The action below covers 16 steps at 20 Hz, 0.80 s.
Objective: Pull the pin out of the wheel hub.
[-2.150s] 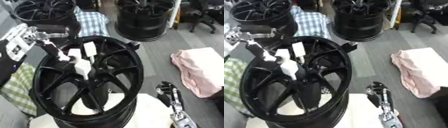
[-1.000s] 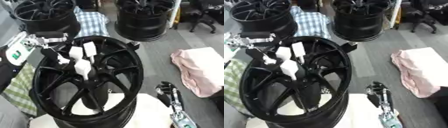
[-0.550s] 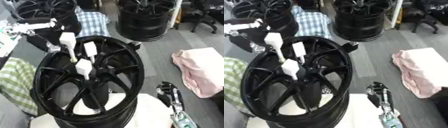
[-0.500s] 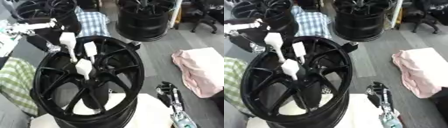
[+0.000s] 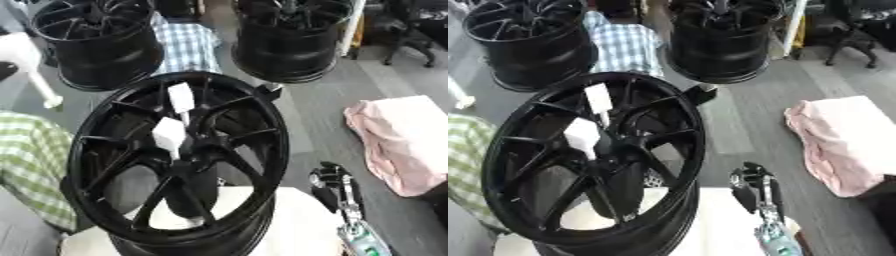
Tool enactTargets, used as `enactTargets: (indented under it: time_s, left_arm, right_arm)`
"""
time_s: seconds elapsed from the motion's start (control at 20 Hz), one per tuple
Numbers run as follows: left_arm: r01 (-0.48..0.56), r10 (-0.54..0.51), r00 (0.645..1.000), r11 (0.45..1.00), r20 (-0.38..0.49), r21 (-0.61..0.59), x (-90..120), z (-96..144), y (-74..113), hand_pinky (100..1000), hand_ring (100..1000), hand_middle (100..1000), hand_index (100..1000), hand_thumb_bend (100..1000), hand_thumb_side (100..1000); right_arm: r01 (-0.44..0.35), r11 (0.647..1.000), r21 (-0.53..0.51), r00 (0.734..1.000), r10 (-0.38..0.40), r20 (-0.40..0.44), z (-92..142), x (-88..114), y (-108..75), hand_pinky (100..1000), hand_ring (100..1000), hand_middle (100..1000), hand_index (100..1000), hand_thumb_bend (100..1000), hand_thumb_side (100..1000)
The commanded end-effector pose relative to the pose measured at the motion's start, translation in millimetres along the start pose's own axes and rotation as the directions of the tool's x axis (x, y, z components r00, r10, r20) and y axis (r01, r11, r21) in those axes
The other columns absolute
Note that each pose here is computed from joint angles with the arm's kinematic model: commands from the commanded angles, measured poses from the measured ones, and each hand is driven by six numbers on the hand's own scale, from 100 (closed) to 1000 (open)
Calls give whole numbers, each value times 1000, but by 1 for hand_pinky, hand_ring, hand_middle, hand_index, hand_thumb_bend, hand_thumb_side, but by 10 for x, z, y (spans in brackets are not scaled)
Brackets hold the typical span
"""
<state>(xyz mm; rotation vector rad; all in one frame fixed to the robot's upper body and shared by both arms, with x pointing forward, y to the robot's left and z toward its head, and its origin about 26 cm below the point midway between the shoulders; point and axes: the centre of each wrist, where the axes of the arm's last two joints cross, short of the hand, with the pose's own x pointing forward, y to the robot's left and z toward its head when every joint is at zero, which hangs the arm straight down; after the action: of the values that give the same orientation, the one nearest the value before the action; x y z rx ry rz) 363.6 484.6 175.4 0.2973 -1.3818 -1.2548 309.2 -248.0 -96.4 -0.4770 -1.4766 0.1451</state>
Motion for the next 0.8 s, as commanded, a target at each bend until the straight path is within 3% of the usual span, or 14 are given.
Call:
enactTargets:
  time_s: [0.05,0.25,0.4,0.65,0.8]
  left_arm:
    - [-45,47,993,999,-109,25,-370,232,-236,771,741,741,871,498,564]
    - [-170,222,950,957,-218,234,-685,246,-940,767,745,750,883,569,660]
    - [-296,408,895,843,-177,449,-708,123,-1419,737,710,712,855,541,691]
    - [-420,538,841,706,-46,570,-427,-170,-1780,712,671,670,823,413,665]
    - [-492,621,784,623,-2,608,-301,-300,-2023,704,657,652,803,349,653]
  right_arm:
    - [2,1000,-25,1000,-1,26,-89,79,-80,732,687,641,775,100,328]
    - [6,1000,-31,1000,-5,27,-103,94,-86,732,687,641,775,100,328]
    - [10,999,-34,1000,-9,24,-111,99,-93,732,687,641,775,100,329]
    - [19,999,-34,1000,-18,24,-120,121,-74,732,687,642,775,100,330]
    - [25,999,-28,999,-24,23,-121,132,-47,732,687,642,775,100,331]
